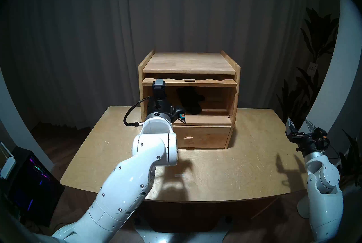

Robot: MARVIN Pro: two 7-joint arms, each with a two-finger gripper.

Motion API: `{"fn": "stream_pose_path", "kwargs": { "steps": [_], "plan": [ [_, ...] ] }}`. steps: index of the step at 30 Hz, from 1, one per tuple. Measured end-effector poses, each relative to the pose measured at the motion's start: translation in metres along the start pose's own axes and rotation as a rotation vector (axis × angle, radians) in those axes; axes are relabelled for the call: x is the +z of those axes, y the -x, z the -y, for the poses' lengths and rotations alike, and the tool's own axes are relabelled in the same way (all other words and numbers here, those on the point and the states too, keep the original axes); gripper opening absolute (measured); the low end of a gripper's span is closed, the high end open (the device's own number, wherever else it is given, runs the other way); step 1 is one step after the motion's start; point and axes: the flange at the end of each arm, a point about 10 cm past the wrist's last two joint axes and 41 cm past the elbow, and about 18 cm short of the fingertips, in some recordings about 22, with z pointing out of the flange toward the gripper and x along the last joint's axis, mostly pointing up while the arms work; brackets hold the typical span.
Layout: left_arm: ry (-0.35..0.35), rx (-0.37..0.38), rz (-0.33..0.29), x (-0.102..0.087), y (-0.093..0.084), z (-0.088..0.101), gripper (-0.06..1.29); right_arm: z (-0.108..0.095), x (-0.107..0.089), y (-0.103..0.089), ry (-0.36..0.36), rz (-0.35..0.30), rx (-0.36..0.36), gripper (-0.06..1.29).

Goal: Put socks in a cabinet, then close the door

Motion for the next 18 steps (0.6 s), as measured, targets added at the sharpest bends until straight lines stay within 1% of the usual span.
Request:
{"fn": "stream_pose_path", "kwargs": {
  "steps": [3, 7, 8, 11, 15, 17, 18],
  "plan": [
    [0.004, 0.005, -0.001, 0.009, 0.0, 0.005, 1.26, 0.0, 0.0, 0.0, 0.0, 0.0, 0.0, 1.25],
    [0.019, 0.003, -0.012, 0.02, -0.006, 0.011, 1.26, 0.0, 0.0, 0.0, 0.0, 0.0, 0.0, 1.25],
    [0.024, -0.001, -0.017, 0.022, -0.009, 0.012, 1.26, 0.0, 0.0, 0.0, 0.0, 0.0, 0.0, 1.25],
    [0.041, -0.01, -0.04, 0.026, -0.021, 0.017, 1.18, 0.0, 0.0, 0.0, 0.0, 0.0, 0.0, 1.25],
    [0.066, -0.012, -0.074, 0.028, -0.041, 0.019, 1.13, 0.0, 0.0, 0.0, 0.0, 0.0, 0.0, 1.25],
    [0.08, -0.008, -0.079, 0.03, -0.048, 0.018, 1.0, 0.0, 0.0, 0.0, 0.0, 0.0, 0.0, 1.25],
    [0.087, -0.005, -0.077, 0.033, -0.05, 0.018, 0.86, 0.0, 0.0, 0.0, 0.0, 0.0, 0.0, 1.25]
  ]
}}
